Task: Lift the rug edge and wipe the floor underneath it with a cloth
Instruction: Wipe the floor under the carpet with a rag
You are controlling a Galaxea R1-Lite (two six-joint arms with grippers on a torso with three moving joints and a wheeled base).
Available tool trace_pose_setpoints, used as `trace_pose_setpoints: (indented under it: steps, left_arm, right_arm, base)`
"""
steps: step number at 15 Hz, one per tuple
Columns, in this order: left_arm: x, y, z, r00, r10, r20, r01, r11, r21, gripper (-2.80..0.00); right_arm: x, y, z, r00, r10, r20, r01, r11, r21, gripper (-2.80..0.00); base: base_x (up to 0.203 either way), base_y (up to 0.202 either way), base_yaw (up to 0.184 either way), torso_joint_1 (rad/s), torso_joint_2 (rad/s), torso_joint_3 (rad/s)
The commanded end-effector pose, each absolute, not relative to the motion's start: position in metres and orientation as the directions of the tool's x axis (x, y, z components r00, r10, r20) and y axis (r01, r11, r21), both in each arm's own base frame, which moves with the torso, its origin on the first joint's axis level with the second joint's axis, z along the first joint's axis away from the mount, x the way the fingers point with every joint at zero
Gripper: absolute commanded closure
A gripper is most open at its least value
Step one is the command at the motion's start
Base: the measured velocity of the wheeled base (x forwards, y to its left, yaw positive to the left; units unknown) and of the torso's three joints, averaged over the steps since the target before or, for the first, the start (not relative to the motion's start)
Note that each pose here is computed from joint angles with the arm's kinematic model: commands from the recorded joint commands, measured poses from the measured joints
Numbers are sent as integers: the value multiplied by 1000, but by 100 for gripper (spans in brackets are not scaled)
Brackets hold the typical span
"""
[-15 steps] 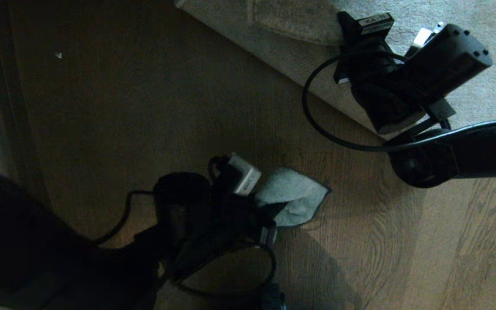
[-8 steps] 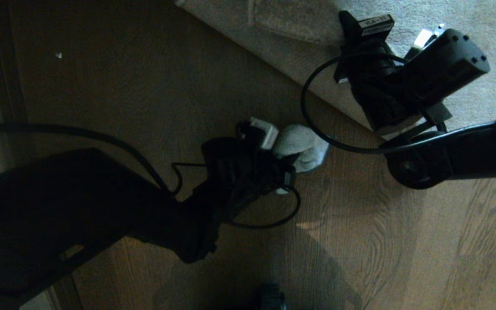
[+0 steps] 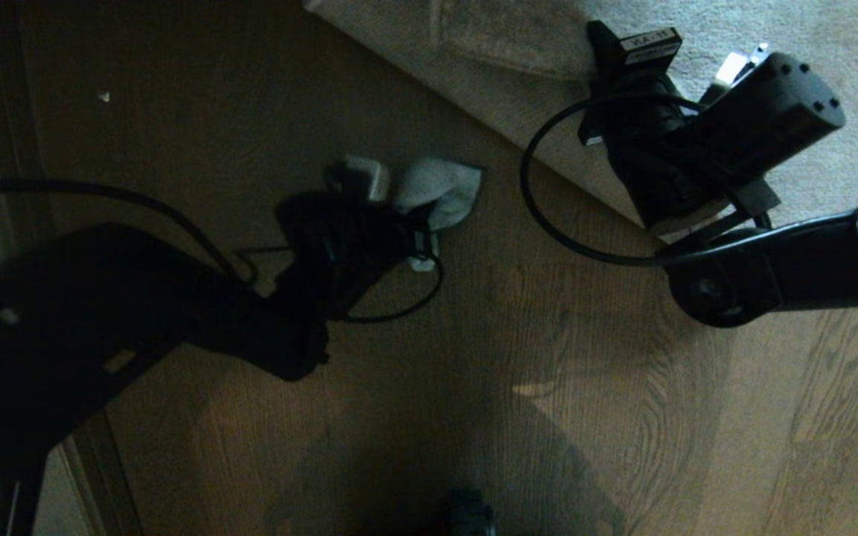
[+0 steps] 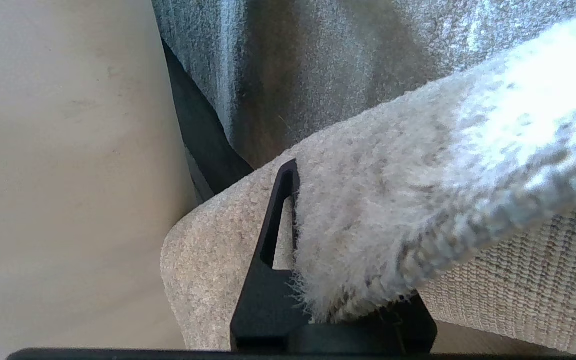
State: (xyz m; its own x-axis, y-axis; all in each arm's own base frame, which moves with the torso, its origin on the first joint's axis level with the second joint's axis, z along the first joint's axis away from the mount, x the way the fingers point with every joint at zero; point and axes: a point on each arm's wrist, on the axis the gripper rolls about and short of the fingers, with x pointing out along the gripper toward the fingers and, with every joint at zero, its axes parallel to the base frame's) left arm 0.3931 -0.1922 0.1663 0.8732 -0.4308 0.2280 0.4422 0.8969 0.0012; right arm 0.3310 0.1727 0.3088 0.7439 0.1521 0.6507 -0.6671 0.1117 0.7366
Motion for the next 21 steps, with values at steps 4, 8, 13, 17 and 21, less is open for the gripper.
trace_pose_setpoints:
  steps: [4,8,13,17,21]
  left_arm:
    - [393,-126,223,895,-275,352,294,956,0,0]
    - [369,-72,236,921,-181,343,175,983,49,0]
    - [301,-57,210,954,-232,188,224,972,66,0]
    - [232,-93,158,884,-466,-33,467,883,49,0]
    - [191,-156,124,689,-702,-178,707,705,-44,0]
  right_arm:
    - [330,173,310,736,155,659,-676,99,731,0]
    - [330,174,309,738,160,656,-673,99,733,0]
    - [329,174,309,737,160,657,-674,97,732,0]
    - [329,174,308,740,157,653,-670,101,735,0]
    - [330,174,307,744,154,651,-667,106,738,0]
  base:
    - [0,0,0,0,0,0]
    - [0,0,0,0,0,0]
    - [0,0,0,0,0,0]
    - [0,0,0,0,0,0]
    - [0,0,0,0,0,0]
